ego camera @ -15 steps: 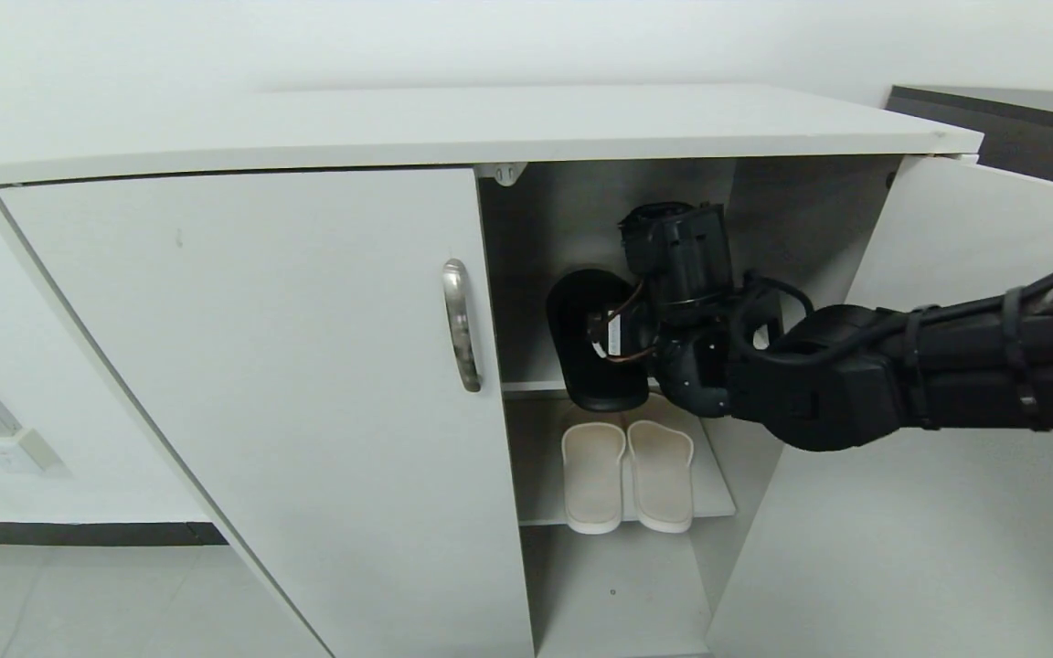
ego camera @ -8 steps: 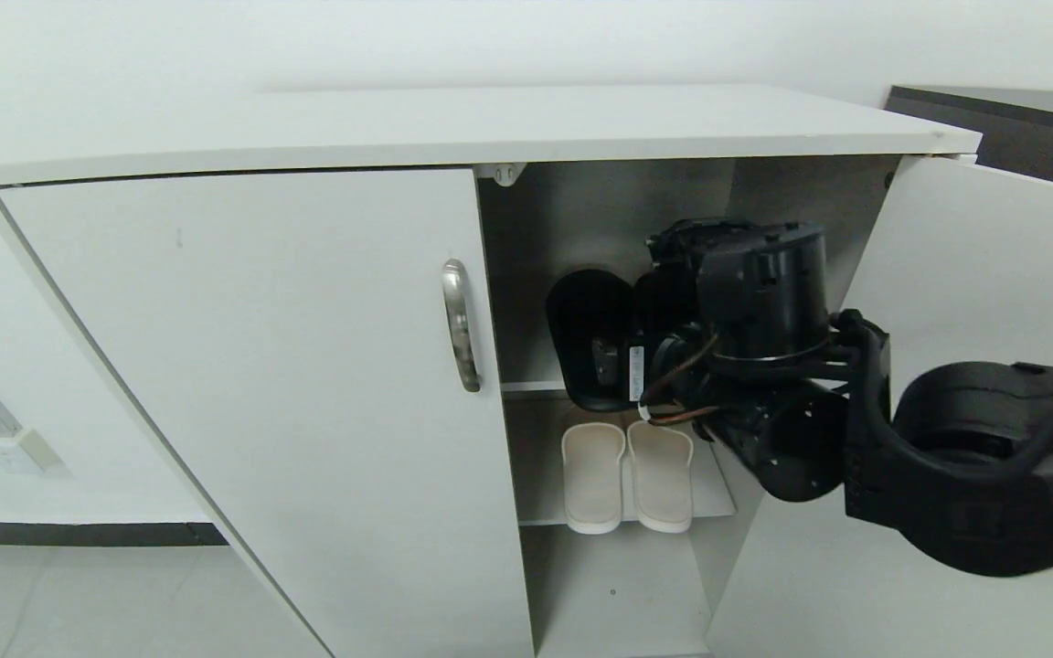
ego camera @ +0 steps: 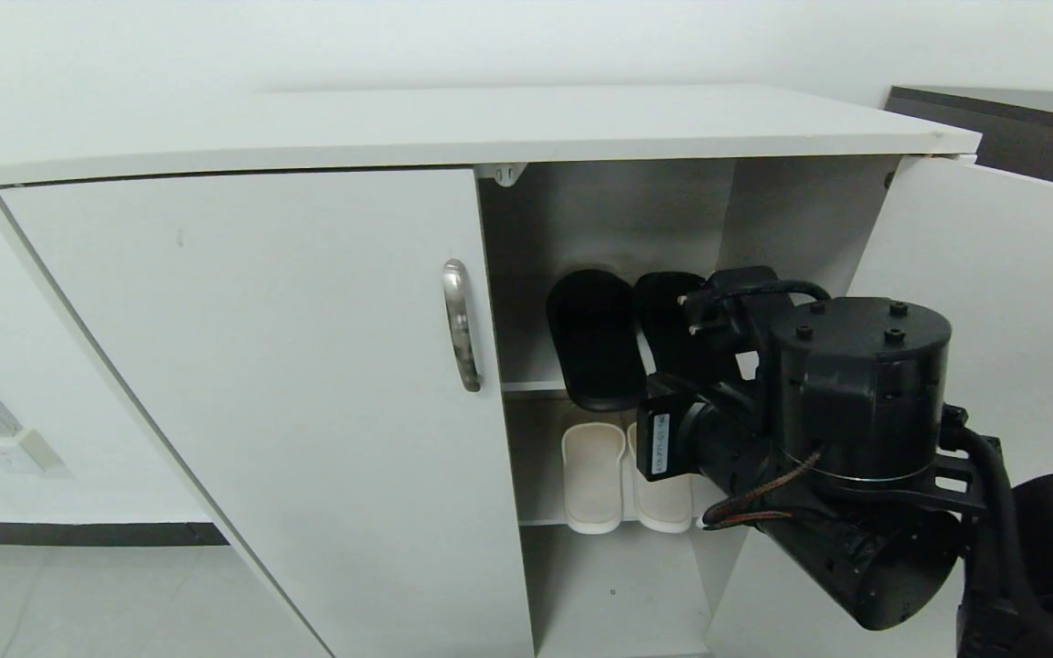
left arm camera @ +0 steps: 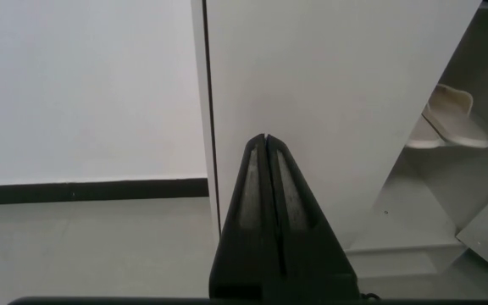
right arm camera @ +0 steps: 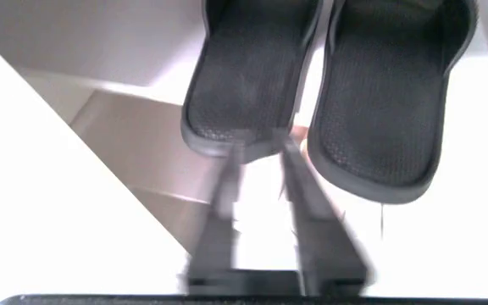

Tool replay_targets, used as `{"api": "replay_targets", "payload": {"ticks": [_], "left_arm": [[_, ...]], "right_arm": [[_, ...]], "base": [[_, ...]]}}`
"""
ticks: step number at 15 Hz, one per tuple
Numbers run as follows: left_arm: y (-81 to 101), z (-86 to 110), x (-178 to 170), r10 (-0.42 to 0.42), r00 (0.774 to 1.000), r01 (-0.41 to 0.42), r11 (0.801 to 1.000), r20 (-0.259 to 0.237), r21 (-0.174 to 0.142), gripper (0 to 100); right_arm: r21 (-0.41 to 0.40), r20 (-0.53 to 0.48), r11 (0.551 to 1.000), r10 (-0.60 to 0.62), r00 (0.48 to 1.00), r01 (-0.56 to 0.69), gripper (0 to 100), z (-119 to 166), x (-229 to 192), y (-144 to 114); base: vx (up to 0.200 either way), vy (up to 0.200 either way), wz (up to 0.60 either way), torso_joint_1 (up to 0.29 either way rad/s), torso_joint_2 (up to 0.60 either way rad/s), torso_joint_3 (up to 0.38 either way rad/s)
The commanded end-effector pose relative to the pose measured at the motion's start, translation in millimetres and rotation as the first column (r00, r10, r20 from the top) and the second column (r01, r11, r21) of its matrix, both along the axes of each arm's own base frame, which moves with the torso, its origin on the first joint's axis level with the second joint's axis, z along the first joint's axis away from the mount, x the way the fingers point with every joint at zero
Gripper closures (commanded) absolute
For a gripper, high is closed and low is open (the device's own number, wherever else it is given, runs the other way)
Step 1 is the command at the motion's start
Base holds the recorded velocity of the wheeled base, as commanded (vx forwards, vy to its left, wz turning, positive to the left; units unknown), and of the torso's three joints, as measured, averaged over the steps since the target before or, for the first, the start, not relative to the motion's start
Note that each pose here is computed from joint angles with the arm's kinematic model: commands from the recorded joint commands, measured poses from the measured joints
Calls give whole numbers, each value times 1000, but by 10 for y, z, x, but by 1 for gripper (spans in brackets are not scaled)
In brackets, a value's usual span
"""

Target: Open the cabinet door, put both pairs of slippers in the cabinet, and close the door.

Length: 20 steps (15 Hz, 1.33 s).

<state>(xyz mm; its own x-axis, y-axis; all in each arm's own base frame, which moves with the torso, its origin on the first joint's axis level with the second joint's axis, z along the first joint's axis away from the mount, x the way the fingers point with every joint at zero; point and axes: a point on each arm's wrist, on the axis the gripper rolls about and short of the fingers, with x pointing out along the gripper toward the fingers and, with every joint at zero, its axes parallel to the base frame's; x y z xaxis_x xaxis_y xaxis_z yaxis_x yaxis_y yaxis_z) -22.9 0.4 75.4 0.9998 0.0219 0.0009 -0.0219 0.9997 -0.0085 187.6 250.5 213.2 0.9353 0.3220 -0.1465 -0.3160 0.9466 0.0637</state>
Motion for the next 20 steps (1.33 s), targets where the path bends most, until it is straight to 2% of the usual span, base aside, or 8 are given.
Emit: {"api": "replay_targets", "payload": {"ticks": [1, 9, 20], "left_arm": [[0, 1, 1, 1, 1000, -1, 1000, -1, -1, 100], [0, 1, 1, 1, 1000, -1, 1000, -1, -2, 100], [0, 1, 1, 1, 1000, -1, 1000, -1, -4, 100]], "right_arm": [[-7, -6, 1000, 2, 1000, -2, 100, -28, -15, -9], [-11, -11, 1000, 5, 1000, -5, 100, -54, -17, 6], [-33, -28, 999, 12, 1000, -13, 100, -140, -22, 33]], "base": [[0, 0, 0, 0, 0, 0], [0, 0, 0, 0, 0, 0], [-200, 0, 0, 2, 3, 1]]}}
